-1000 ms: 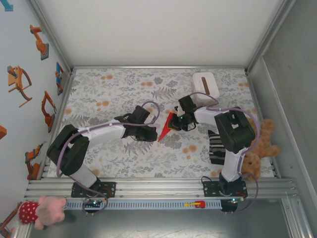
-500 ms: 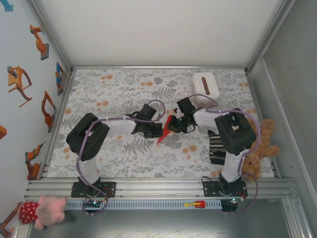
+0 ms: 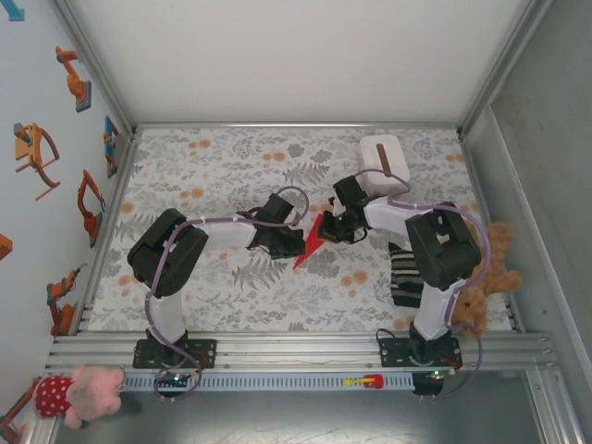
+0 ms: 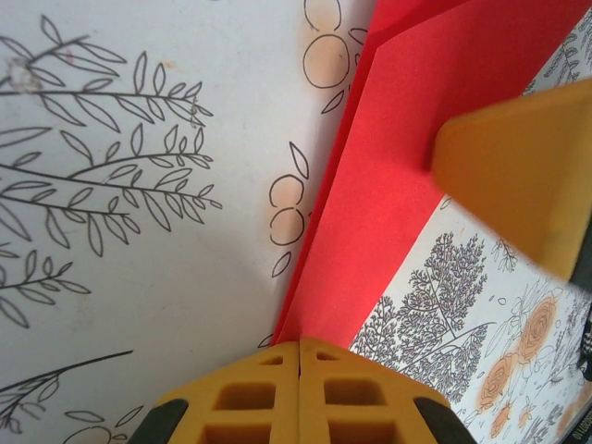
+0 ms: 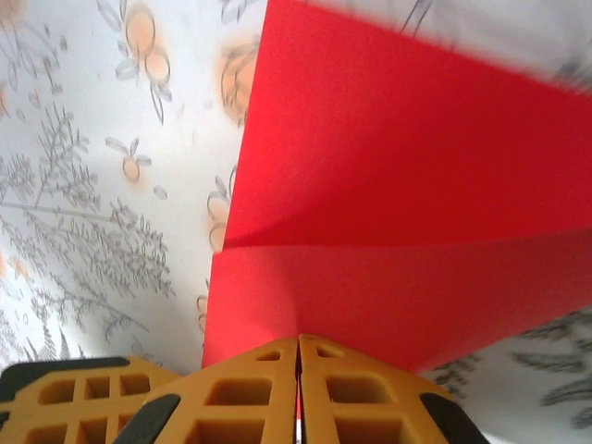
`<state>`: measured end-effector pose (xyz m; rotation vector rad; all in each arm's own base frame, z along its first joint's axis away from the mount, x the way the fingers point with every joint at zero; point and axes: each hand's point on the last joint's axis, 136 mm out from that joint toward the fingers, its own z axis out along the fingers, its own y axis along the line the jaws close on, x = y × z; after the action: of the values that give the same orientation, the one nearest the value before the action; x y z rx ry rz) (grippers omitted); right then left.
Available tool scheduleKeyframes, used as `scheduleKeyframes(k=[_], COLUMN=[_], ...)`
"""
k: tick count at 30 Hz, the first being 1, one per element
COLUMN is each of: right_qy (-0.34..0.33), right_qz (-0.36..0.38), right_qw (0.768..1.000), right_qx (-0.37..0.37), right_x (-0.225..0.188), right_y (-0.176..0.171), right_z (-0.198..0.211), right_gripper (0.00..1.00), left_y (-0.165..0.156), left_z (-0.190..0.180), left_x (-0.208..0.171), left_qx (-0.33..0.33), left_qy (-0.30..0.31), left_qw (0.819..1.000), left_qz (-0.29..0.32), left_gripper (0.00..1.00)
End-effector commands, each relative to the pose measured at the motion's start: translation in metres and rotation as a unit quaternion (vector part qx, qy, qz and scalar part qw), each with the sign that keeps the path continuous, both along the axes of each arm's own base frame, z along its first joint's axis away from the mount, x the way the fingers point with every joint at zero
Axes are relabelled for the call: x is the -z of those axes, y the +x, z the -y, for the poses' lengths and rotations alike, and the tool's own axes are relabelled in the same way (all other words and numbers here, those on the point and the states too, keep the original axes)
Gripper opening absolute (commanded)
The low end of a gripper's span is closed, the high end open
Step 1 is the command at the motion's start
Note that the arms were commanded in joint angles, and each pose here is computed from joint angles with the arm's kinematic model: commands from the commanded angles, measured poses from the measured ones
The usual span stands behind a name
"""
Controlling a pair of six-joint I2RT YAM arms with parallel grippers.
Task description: Fold a paper plane with a square sheet of paper (pick it up from the middle)
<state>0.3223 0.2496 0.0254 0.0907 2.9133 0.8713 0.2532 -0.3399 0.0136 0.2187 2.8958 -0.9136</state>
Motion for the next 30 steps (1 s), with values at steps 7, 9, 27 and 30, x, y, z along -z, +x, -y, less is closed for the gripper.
scheduleKeyframes(k=[7, 9, 27, 30], right_qy=[-0.058, -0.061, -0.005, -0.006], right_qz=[0.015, 0.012, 0.025, 0.03], right_qw=[0.998, 0.998, 1.0, 0.999], right_qx=[-0.001, -0.004, -0.015, -0.019], right_x=[0.009, 0.013, 0.029, 0.031], right_y=[0.017, 0.015, -0.001, -0.002], right_z=[0.022, 0.023, 0.022, 0.024], right_gripper=[0.08, 0.08, 0.06, 0.06], left_y=[-0.012, -0.01, 0.026, 0.022], left_z=[-0.018, -0.017, 0.026, 0.02], left_x=[0.02, 0.016, 0.0, 0.01], left_qx=[-0.008, -0.007, -0.027, -0.029], left_qy=[0.049, 0.045, -0.011, 0.009], left_qw=[0.998, 0.998, 0.999, 0.999], left_qz=[-0.036, -0.032, -0.016, -0.028], left_gripper=[0.01, 0.01, 0.06, 0.06])
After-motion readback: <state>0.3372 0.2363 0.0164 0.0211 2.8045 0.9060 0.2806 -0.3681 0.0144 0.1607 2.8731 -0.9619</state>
